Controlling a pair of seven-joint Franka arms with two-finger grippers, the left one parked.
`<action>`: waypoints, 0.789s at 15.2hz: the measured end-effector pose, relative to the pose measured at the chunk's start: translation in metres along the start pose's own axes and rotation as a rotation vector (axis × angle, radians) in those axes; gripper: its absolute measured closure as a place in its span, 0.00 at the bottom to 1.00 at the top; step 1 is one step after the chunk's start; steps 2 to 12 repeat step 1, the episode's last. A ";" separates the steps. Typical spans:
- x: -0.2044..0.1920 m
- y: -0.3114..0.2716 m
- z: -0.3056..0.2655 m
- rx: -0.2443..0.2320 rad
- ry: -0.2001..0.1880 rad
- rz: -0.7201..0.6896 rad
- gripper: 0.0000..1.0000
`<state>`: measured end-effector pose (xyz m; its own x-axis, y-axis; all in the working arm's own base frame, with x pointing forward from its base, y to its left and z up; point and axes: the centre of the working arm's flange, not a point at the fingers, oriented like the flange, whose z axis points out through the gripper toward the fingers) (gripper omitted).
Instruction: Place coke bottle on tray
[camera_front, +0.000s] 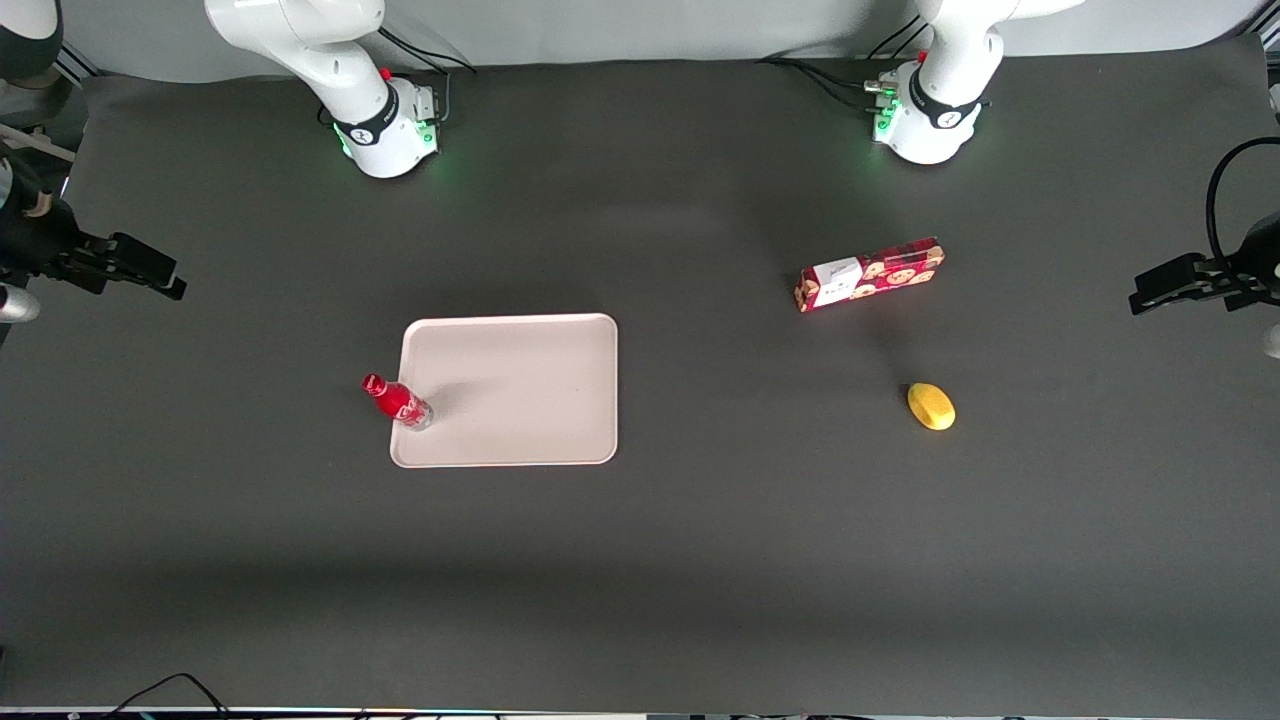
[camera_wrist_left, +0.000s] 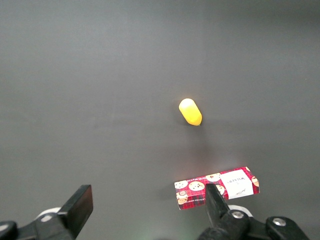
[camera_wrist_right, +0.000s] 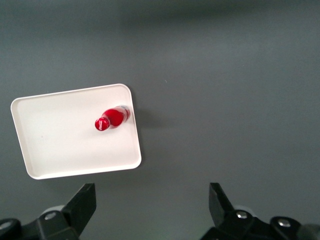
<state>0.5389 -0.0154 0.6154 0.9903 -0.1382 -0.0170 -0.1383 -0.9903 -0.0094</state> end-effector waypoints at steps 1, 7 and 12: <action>0.002 0.006 -0.001 0.001 0.009 0.011 0.00; 0.002 0.006 -0.001 0.001 0.009 0.011 0.00; 0.002 0.006 -0.001 0.001 0.009 0.011 0.00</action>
